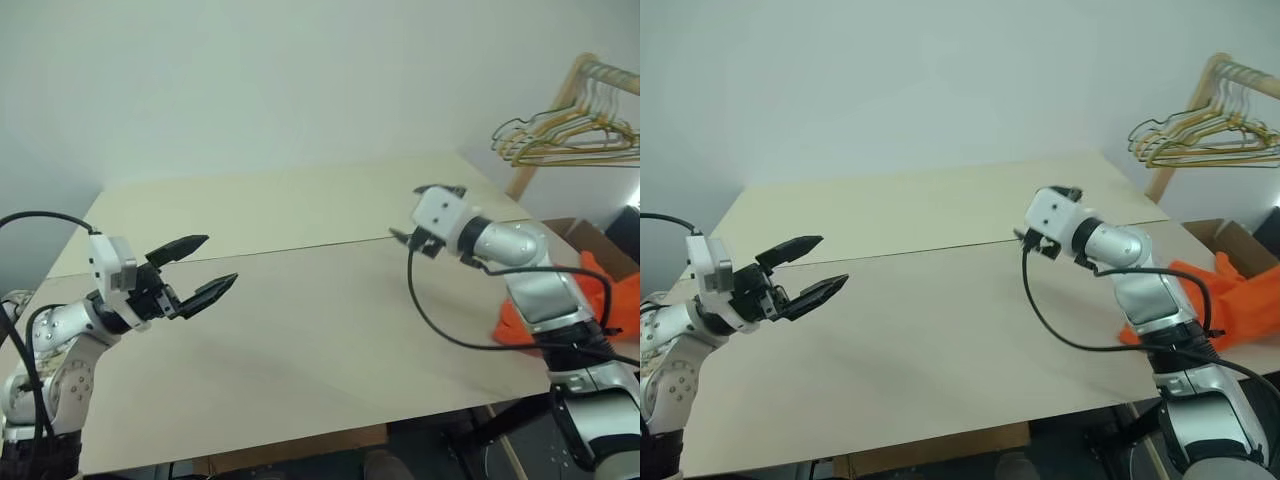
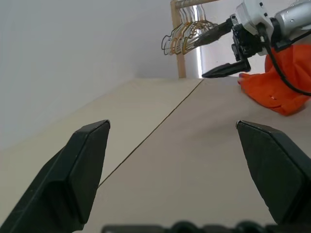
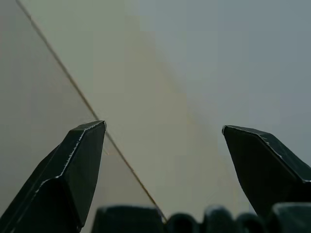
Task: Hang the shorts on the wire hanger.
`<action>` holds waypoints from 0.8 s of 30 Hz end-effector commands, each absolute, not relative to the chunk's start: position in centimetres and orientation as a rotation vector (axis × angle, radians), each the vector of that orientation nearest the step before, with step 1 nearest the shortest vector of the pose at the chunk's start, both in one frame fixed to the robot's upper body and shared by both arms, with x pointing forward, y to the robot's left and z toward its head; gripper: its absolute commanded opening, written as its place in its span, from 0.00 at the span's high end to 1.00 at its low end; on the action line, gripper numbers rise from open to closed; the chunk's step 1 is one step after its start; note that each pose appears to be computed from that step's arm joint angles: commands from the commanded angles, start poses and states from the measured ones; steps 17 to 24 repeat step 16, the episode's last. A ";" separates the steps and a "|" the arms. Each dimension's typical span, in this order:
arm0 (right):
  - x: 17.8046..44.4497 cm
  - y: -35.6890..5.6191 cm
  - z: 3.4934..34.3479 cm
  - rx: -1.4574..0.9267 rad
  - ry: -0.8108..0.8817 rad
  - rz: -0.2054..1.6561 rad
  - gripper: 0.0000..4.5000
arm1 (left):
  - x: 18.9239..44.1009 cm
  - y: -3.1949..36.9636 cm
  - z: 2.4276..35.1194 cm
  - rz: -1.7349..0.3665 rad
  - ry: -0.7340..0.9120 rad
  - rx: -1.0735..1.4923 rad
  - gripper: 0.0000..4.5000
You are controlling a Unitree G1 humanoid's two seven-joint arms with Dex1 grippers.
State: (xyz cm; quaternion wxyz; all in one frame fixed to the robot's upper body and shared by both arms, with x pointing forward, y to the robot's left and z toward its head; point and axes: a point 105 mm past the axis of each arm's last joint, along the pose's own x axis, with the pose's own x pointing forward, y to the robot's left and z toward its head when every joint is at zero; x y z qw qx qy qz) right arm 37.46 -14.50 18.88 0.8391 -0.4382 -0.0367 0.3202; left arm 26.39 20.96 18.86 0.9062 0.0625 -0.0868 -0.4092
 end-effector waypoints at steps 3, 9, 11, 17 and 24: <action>36.3 -13.5 19.0 -0.992 -0.088 0.759 0.01 | 25.1 21.4 19.2 -0.792 -0.157 0.161 0.00; 36.0 -13.4 17.9 -0.955 -0.026 0.805 0.01 | 24.3 21.8 18.6 -0.743 -0.125 0.158 0.00; 36.1 -13.6 17.3 -0.976 -0.012 0.803 0.01 | 24.2 21.7 18.5 -0.733 -0.124 0.155 0.00; 36.2 -14.0 16.4 -0.993 0.018 0.793 0.01 | 24.3 21.6 18.3 -0.707 -0.112 0.161 0.00; 36.2 -14.0 16.4 -0.993 0.018 0.793 0.01 | 24.3 21.6 18.3 -0.707 -0.112 0.161 0.00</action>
